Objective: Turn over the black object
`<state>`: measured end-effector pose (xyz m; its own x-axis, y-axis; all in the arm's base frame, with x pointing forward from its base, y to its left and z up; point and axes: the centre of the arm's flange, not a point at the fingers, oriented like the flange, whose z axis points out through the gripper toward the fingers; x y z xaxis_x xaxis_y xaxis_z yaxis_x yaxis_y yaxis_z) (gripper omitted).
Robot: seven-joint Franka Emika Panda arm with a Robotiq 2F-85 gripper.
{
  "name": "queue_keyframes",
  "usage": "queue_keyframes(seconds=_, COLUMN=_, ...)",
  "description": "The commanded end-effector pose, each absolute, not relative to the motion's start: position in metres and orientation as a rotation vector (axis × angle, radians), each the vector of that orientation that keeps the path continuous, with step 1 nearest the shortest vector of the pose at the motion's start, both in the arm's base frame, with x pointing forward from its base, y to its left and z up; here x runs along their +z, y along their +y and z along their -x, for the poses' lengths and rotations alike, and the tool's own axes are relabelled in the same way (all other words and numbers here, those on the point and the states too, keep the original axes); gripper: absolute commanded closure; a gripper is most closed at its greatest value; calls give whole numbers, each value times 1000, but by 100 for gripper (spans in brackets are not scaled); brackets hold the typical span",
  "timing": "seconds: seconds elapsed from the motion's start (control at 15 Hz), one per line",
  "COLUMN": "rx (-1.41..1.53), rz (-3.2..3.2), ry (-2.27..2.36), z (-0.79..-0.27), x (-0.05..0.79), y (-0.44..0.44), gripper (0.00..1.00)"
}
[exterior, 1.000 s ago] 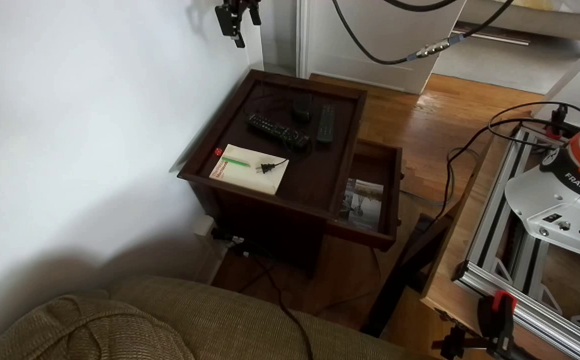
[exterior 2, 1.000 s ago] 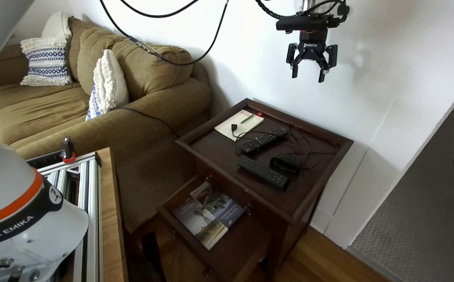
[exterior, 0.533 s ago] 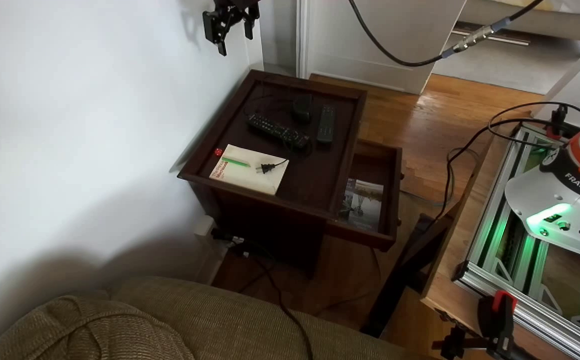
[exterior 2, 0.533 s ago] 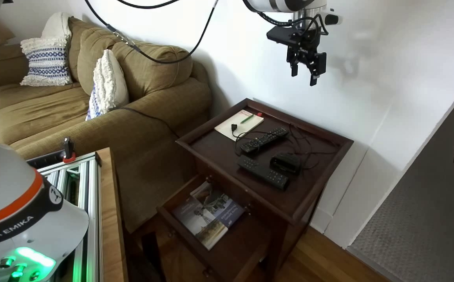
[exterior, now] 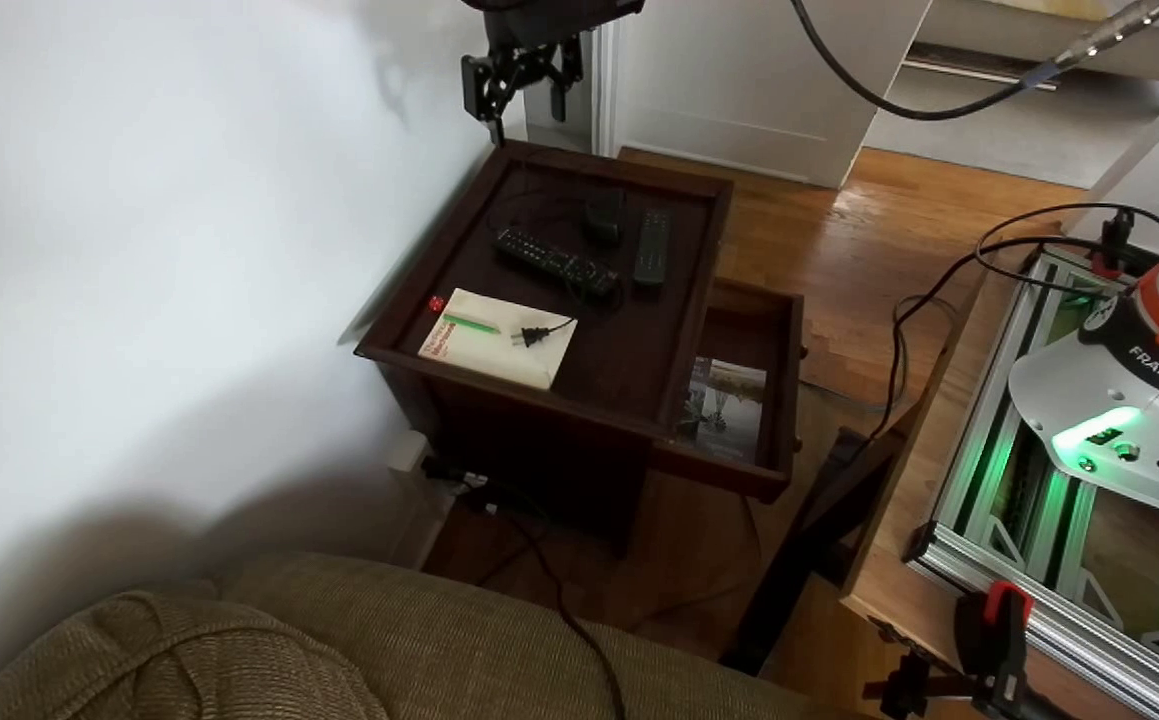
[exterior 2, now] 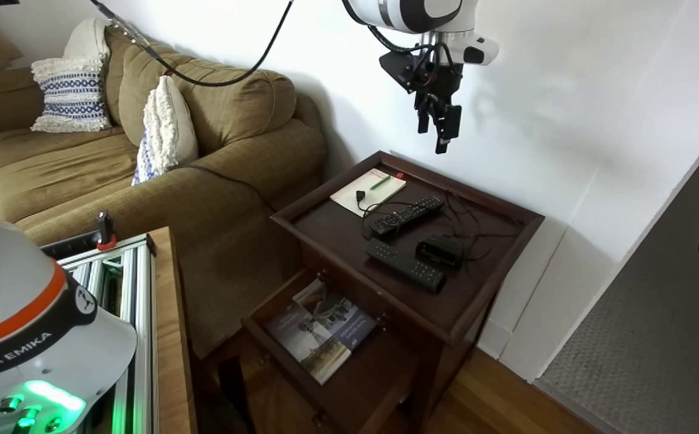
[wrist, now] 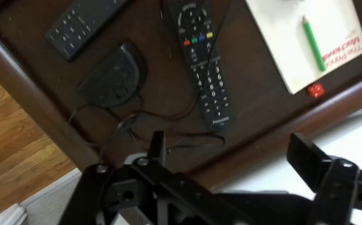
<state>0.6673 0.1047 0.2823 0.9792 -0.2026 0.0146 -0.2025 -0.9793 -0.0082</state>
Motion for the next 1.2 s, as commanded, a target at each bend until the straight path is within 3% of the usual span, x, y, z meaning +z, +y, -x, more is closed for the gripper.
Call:
queue_keyframes(seconds=0.0, rx=128, rz=3058, ry=223, z=-581, x=286, y=86, gripper=0)
queue_keyframes(seconds=0.53, rx=188, rz=3244, ry=818, z=-467, x=290, y=15, gripper=0)
queue_keyframes(seconds=0.6, rx=223, rz=3207, ry=696, z=-519, x=278, y=31, gripper=0)
queue_keyframes(seconds=0.8, rx=221, rz=3228, ry=782, z=-488, x=284, y=16, gripper=0)
queue_keyframes(seconds=1.13, rx=212, rz=3226, ry=791, z=-484, x=287, y=17, gripper=0)
